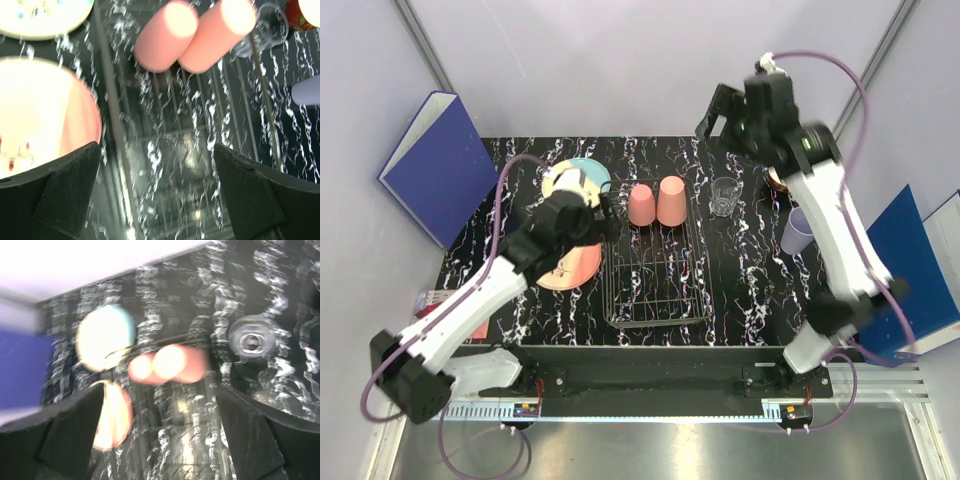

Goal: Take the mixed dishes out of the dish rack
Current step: Pick up the cup from the dish rack.

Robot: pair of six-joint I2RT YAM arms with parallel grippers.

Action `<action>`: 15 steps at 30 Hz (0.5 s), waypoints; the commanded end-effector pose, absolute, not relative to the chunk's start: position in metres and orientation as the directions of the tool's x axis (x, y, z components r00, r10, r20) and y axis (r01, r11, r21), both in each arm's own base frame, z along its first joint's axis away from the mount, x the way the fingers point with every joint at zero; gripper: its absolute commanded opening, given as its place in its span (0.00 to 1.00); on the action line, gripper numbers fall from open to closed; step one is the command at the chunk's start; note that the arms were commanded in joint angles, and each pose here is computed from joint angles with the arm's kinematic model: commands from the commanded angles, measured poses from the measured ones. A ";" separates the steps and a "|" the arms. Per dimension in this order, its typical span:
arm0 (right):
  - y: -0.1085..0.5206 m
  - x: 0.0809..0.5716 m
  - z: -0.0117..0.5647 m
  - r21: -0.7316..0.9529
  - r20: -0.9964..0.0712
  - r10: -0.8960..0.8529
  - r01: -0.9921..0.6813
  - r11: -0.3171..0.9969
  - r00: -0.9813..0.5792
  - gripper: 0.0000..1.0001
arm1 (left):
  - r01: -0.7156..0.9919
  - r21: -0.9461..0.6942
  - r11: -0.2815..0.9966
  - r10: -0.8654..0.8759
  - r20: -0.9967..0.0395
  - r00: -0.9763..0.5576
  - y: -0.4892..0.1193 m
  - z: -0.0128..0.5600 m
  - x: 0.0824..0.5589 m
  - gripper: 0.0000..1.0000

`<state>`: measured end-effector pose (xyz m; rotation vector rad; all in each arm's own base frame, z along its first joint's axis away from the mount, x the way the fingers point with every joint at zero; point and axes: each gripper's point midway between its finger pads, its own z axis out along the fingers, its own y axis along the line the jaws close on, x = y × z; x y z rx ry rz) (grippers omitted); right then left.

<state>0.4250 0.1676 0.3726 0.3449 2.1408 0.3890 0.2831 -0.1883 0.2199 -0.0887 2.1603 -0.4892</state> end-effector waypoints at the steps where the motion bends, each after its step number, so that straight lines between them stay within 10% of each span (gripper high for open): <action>1: 0.186 0.388 0.355 0.489 -0.802 0.419 -0.065 0.870 -0.427 1.00 | 0.173 -0.343 0.923 -0.192 -0.801 -0.567 -0.216 0.239 0.323 0.99; 3: 0.175 0.356 0.411 0.604 -0.797 0.566 -0.226 0.765 -0.213 1.00 | 0.204 -0.372 0.906 -0.199 -0.797 -0.570 -0.233 0.249 0.334 0.99; 15: 0.172 0.287 0.328 0.545 -0.817 0.422 -0.289 0.787 -0.393 1.00 | 0.363 -0.339 0.868 -0.108 -0.842 -0.529 -0.320 0.243 0.424 0.99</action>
